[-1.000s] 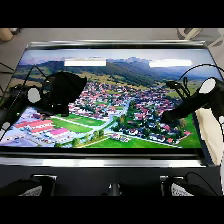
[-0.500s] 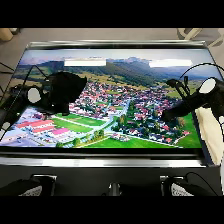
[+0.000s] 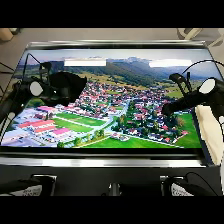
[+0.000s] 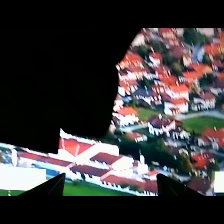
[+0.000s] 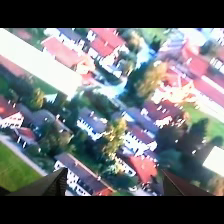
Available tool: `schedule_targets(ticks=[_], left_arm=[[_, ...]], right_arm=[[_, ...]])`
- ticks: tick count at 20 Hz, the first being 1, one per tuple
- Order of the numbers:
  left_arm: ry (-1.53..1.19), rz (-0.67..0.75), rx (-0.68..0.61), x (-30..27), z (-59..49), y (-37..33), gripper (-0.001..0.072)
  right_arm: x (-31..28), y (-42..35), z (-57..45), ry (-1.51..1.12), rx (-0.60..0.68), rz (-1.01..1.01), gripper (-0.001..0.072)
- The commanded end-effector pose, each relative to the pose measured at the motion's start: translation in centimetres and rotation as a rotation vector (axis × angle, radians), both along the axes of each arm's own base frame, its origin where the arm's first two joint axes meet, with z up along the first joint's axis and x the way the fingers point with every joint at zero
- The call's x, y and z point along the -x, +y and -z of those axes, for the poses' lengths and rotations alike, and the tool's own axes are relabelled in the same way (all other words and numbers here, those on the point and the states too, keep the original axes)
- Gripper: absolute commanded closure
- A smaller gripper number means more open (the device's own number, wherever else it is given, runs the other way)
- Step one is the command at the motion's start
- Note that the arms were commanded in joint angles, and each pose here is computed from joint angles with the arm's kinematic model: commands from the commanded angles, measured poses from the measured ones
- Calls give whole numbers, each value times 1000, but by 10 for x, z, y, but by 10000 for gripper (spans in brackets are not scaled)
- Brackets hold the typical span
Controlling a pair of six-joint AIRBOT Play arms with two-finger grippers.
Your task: Fold the shirts.
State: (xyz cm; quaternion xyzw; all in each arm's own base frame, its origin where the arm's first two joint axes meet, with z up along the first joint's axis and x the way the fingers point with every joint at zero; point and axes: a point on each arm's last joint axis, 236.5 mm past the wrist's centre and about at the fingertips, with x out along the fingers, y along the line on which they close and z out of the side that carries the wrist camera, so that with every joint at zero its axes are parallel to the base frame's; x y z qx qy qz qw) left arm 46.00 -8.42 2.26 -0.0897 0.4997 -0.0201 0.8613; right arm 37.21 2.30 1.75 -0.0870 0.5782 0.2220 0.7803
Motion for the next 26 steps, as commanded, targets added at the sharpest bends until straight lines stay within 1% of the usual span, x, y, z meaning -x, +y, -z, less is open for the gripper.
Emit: schedule_targets(ticks=[1,2,3,4,6,8,9,10,11,14,15,17,19,21,24,26], left_arm=[[40,-163,14,-53,10,55,62],[97,-209,26,-60,23,68,57],[155,-232,44,-65,39,74,29],[198,-242,72,-70,54,72,30],[238,-250,161,-80,81,56,30],[314,-251,233,-74,109,35,33],[339,-252,258,-72,118,29,98],[347,-235,296,-72,119,19,497],[335,-206,333,-74,113,10,672],[212,-75,385,-87,56,-13,677],[142,-9,373,-89,24,-21,677],[-44,186,304,-80,-59,-48,677],[-242,364,253,-44,-156,-88,677],[-411,492,257,11,-242,-130,677],[-577,657,310,93,-320,-183,677],[-573,753,336,126,-323,-217,677]], right_arm=[[-16,1,-5,-68,-7,19,99],[-15,2,-5,-65,-11,18,99],[-13,2,-4,-55,-12,15,100],[-10,3,-3,-43,-14,11,100],[-10,3,-3,-41,-14,11,100],[-10,4,-4,-42,-21,11,100],[-10,7,-5,-43,-32,13,101],[-11,11,-6,-45,-51,14,103],[-11,15,-8,-48,-71,16,108],[-23,9,-18,-121,-22,-59,111],[-31,4,-29,-161,2,-64,111],[-48,-5,-73,-276,56,-67,111],[-59,-15,-144,-449,119,-63,111],[-54,-23,-230,-665,187,-42,111],[-11,-23,-345,-965,226,12,111],[28,-19,-380,-1053,220,35,111]])
